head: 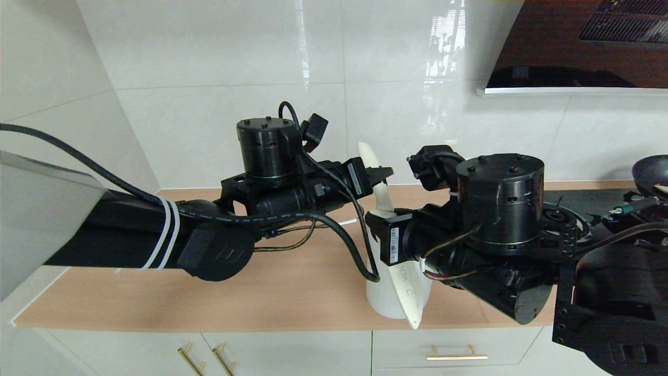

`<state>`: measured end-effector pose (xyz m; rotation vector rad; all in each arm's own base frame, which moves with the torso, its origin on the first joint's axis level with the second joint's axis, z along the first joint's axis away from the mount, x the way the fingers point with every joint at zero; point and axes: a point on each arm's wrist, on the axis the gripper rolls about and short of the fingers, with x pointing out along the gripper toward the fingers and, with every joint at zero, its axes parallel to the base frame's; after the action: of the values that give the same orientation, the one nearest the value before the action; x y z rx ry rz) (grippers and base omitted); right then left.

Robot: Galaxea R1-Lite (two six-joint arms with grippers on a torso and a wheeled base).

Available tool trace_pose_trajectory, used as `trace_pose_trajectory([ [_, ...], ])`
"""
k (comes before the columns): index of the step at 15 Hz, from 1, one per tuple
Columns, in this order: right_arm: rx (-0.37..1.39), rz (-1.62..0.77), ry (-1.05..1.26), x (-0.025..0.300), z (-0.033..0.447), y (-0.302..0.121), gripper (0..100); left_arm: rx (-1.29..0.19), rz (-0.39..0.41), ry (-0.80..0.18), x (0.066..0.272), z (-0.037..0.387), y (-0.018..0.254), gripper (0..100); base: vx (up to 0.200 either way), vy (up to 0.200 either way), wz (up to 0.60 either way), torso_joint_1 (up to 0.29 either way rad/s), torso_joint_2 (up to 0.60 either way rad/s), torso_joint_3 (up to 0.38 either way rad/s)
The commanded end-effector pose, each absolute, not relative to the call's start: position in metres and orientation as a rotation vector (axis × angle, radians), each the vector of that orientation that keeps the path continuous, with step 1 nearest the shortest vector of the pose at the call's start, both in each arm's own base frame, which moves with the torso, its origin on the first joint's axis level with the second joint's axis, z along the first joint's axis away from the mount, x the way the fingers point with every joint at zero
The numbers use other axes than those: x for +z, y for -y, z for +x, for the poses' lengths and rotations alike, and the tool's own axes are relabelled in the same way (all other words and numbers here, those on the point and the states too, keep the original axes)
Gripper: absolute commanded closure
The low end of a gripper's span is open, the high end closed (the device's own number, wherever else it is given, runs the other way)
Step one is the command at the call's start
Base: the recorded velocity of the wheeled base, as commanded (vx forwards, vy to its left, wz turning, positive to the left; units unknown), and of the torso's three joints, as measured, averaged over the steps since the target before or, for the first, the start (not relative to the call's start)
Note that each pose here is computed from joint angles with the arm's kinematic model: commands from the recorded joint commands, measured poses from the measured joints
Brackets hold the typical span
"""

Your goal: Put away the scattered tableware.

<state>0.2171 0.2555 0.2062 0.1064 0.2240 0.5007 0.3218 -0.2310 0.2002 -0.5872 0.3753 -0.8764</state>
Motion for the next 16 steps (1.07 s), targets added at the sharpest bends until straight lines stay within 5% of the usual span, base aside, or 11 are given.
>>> trace_pose_trajectory([
  [1, 0.502, 0.108, -0.221, 0.207, 0.217, -0.255, 0, -0.878, -0.589, -0.371, 0.202, 0.321, 0.231, 100, 0.000, 0.000, 0.00, 0.000, 0.00, 0.000],
  [6, 0.503, 0.170, -0.130, 0.242, 0.201, -0.230, 0, -0.882, -0.602, -0.308, 0.219, 0.317, 0.224, 100, 0.000, 0.000, 0.00, 0.000, 0.00, 0.000],
  [11, 0.379, 0.219, -0.008, 0.277, 0.203, -0.175, 0, -0.867, -0.591, -0.129, 0.253, 0.312, 0.199, 100, 0.000, 0.000, 0.00, 0.000, 0.00, 0.000],
  [16, 0.320, 0.197, -0.039, 0.266, 0.223, -0.170, 0, -0.695, -0.254, 0.070, 0.242, 0.332, 0.190, 100, 0.000, 0.000, 0.00, 0.000, 0.00, 0.000],
])
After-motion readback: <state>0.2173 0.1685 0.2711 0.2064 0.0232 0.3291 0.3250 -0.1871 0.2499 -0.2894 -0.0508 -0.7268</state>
